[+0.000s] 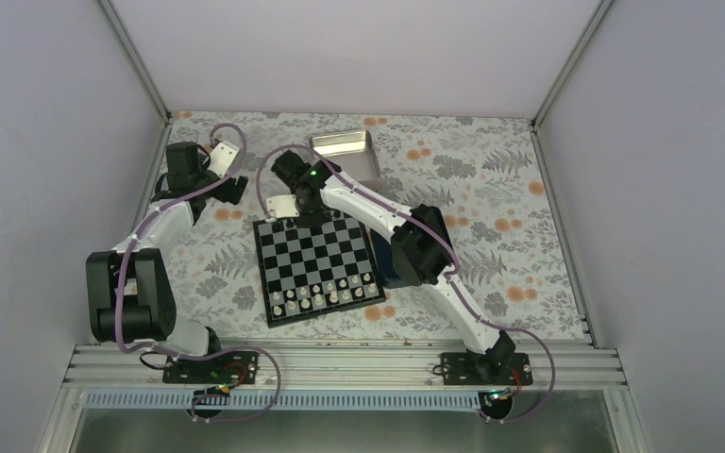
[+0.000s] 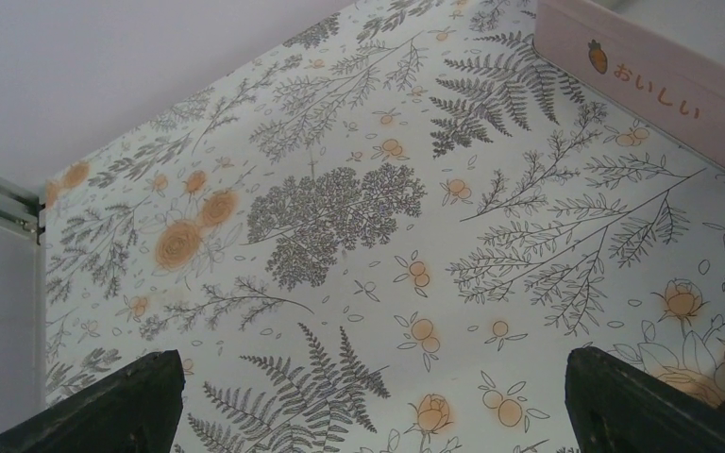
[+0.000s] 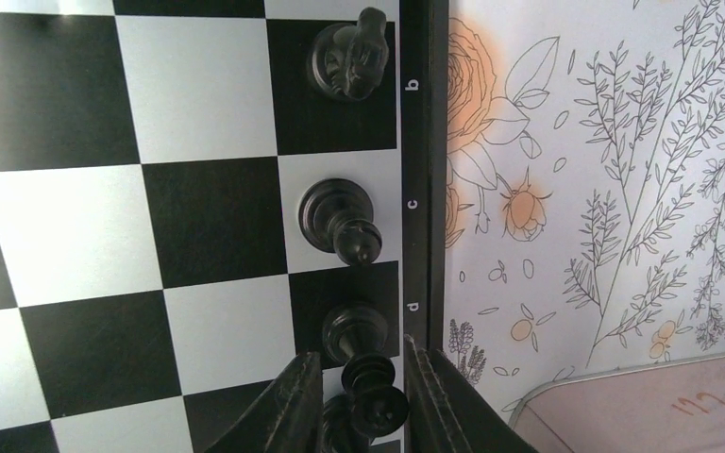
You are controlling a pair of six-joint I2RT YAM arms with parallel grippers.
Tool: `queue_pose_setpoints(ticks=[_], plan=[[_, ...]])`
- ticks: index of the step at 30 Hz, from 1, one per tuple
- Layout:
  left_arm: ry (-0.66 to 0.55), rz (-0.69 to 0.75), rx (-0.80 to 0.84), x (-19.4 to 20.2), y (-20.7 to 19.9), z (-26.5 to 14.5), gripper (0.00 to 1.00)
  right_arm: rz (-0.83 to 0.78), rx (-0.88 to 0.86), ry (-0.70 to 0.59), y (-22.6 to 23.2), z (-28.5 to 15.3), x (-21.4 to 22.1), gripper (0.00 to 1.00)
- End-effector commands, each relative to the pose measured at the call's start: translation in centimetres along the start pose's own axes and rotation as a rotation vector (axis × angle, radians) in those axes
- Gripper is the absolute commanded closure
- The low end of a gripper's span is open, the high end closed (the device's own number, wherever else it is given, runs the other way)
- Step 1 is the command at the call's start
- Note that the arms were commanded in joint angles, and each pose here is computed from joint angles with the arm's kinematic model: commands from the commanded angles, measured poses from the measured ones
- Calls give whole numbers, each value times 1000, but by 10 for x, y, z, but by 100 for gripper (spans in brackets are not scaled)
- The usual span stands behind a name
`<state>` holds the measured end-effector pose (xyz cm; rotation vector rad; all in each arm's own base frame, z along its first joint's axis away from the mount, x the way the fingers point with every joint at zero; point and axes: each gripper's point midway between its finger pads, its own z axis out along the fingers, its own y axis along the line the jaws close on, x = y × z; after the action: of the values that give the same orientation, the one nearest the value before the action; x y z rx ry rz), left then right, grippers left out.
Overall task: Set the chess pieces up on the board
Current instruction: Place the chess piece on the chessboard.
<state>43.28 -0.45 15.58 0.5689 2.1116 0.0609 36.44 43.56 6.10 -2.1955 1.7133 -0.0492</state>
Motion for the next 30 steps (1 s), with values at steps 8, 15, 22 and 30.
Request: queue_pose_setpoints(ticks=[8, 15, 22, 30], plan=[[-42, 7, -9, -10, 4, -7, 0, 4, 7, -33, -5, -5, -4, 70], [-43, 9, -14, -12, 7, -6, 0, 14, 53, -38, -14, -18, -5, 62], [-54, 12, -28, -20, 12, -9, 0, 95, 167, -110, -47, -85, 0, 52], [-61, 30, -30, -33, 18, -5, 0, 296, 102, -79, -39, -156, 112, 49]])
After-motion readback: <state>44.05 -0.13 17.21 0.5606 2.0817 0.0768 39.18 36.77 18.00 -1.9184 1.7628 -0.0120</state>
